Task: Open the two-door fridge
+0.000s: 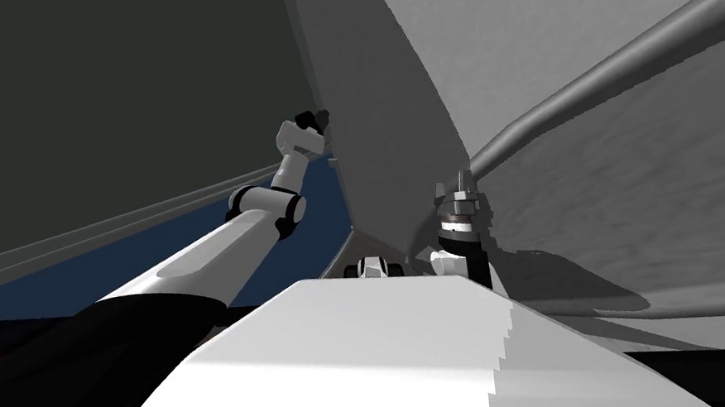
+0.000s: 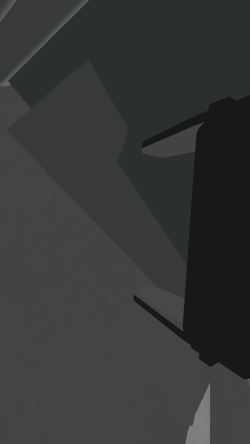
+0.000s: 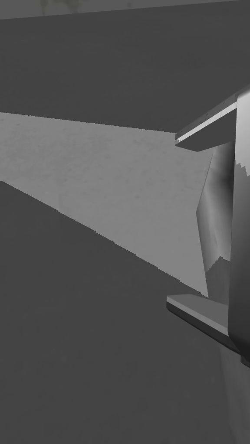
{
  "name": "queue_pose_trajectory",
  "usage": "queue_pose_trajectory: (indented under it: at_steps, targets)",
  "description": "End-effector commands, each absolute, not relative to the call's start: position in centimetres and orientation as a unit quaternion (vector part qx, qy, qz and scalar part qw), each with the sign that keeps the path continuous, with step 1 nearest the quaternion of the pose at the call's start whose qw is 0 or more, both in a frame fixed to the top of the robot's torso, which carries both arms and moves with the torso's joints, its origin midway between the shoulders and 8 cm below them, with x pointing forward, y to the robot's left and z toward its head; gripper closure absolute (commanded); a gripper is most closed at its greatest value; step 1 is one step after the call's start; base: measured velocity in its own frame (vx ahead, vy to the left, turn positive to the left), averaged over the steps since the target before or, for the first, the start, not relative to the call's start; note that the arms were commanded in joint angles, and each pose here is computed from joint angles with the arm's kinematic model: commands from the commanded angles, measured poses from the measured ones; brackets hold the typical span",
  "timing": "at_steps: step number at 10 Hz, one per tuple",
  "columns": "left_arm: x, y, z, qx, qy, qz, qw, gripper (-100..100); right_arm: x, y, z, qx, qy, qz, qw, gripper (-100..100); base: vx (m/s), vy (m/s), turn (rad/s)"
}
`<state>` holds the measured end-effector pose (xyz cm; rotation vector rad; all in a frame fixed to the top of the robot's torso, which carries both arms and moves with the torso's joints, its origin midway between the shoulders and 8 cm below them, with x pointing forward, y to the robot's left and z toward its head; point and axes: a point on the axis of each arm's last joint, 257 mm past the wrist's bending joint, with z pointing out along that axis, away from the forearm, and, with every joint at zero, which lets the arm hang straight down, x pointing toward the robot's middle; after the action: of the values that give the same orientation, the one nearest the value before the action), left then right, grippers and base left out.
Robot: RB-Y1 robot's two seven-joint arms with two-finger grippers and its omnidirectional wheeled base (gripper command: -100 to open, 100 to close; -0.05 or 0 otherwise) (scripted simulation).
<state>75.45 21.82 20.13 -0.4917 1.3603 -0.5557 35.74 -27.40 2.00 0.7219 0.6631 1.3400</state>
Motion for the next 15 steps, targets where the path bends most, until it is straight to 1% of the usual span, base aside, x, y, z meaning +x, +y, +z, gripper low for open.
queue_pose_trajectory:
  at_steps: [1, 2, 3, 4, 5, 6, 7, 8, 9, 10, 11, 12, 14, 15]
  targets:
    - [75.0, 25.6, 19.3, -0.241, 0.611, -0.238, 0.715, -100, 35.7, -27.4, 2.0, 0.321, 0.295, 0.596, 0.675, 0, -0.027, -0.011, -0.341]
    - [74.8, 27.3, 20.0, -0.245, 0.606, -0.228, 0.721, -100, 35.7, -27.4, 2.0, 0.321, 0.295, 0.596, 0.675, 0, -0.035, -0.008, -0.248]
    - [74.5, 29.3, 20.8, -0.249, 0.6, -0.217, 0.729, -100, 35.7, -27.4, 2.0, 0.321, 0.295, 0.596, 0.675, 0, -0.014, -0.007, -0.007]
    - [74.4, 29.9, 19.0, -0.259, 0.606, -0.22, 0.719, -100, 35.7, -27.4, 2.0, 0.321, 0.295, 0.596, 0.675, 0, -0.019, -0.023, -0.416]
    - [74.1, 31.9, 19.9, -0.262, 0.6, -0.207, 0.727, -100, 35.7, -27.4, 2.0, 0.321, 0.295, 0.596, 0.675, 0, -0.025, -0.014, -0.24]
    - [73.6, 33.8, 20.7, -0.265, 0.594, -0.195, 0.734, -100, 35.7, -27.4, 2.0, 0.321, 0.295, 0.596, 0.675, 0, -0.013, -0.006, 0.045]
    - [73.4, 34.7, 19.0, -0.274, 0.6, -0.195, 0.726, -100, 35.7, -27.4, 2.0, 0.321, 0.295, 0.596, 0.675, 0, -0.023, -0.017, -0.347]
    - [73.0, 36.4, 19.8, -0.277, 0.594, -0.184, 0.732, -100, 35.7, -27.4, 2.0, 0.321, 0.295, 0.596, 0.675, 0, -0.031, -0.014, -0.281]
    - [72.5, 38.1, 20.7, -0.28, 0.588, -0.173, 0.739, -100, 35.7, -27.4, 2.0, 0.321, 0.295, 0.596, 0.675, 0, -0.017, -0.007, -0.002]
    - [72.4, 38.5, 20.9, -0.281, 0.587, -0.171, 0.74, -100, 35.7, -27.4, 2.0, 0.321, 0.295, 0.596, 0.675, 0, -0.001, -0.005, 0.023]
    - [72.0, 39.5, 19.2, -0.29, 0.593, -0.169, 0.732, -100, 35.7, -27.4, 2.0, 0.321, 0.295, 0.596, 0.675, 0, -0.009, -0.02, -0.387]
    - [71.5, 41.2, 20.1, -0.292, 0.587, -0.157, 0.738, -100, 35.7, -27.4, 2.0, 0.321, 0.295, 0.596, 0.675, 0, -0.027, -0.01, -0.227]
    - [70.9, 42.7, 20.9, -0.294, 0.582, -0.146, 0.744, -100, 35.7, -27.4, 2.0, 0.321, 0.295, 0.596, 0.675, 0, -0.017, -0.007, 0.015]
    - [70.6, 43.6, 19.1, -0.303, 0.589, -0.144, 0.735, -100, 35.7, -27.4, 2.0, 0.321, 0.295, 0.596, 0.675, 0, -0.024, -0.028, -0.384]
